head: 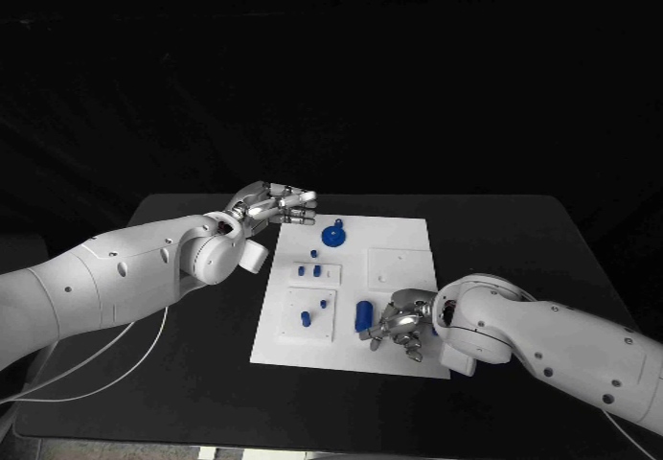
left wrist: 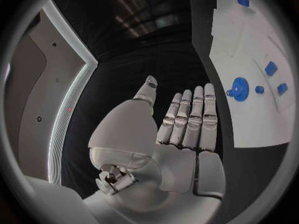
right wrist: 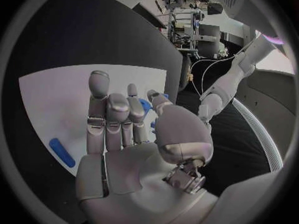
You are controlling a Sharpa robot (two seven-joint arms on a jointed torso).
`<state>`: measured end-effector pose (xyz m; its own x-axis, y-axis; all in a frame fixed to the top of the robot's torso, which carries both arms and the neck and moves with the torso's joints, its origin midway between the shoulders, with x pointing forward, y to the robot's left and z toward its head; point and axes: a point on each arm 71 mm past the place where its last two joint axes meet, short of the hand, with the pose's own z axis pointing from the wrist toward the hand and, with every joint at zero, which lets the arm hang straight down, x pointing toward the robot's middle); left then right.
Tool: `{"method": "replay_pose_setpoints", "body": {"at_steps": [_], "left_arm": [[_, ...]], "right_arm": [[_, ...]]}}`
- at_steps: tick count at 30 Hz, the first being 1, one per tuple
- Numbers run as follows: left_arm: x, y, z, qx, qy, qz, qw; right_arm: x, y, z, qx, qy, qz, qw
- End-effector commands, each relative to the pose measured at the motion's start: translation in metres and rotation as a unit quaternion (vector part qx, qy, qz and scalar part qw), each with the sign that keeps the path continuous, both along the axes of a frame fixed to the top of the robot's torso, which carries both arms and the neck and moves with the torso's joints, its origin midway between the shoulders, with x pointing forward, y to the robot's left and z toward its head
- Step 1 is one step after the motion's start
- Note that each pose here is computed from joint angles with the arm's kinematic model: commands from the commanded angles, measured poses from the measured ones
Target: Assemble the parts on the task board
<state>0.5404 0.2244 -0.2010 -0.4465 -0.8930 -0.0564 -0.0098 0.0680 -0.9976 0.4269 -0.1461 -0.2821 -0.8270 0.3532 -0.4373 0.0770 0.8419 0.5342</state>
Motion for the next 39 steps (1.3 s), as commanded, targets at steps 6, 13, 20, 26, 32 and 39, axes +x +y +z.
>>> {"method": "replay_pose_setpoints", "body": {"at_steps": [6,13,20,26,32,39], "left_arm": [[-0.0010,-0.0027,0.0000,-0.007,0.000,-0.008,1.000],[-0.0009,-0.0024,-0.0001,-0.006,0.000,-0.008,1.000],[-0.0009,-0.0016,-0.0002,-0.006,0.001,-0.007,1.000],[-0.0010,-0.0015,-0.0003,-0.005,0.002,-0.008,1.000],[-0.0011,-0.0015,-0.0004,-0.005,0.003,-0.010,1.000],[-0.0011,-0.0013,-0.0005,-0.005,0.003,-0.010,1.000]], "right_arm": [[0.0031,-0.0030,-0.0014,-0.020,-0.011,-0.026,0.999],[0.0039,-0.0037,-0.0031,-0.028,-0.007,-0.028,0.999],[0.0048,-0.0050,-0.0049,-0.035,-0.002,-0.030,0.999],[0.0042,-0.0044,-0.0056,-0.034,0.003,-0.023,0.999],[0.0037,-0.0032,-0.0055,-0.028,0.005,-0.018,0.999],[0.0031,-0.0032,-0.0047,-0.022,0.003,-0.016,1.000]]}}
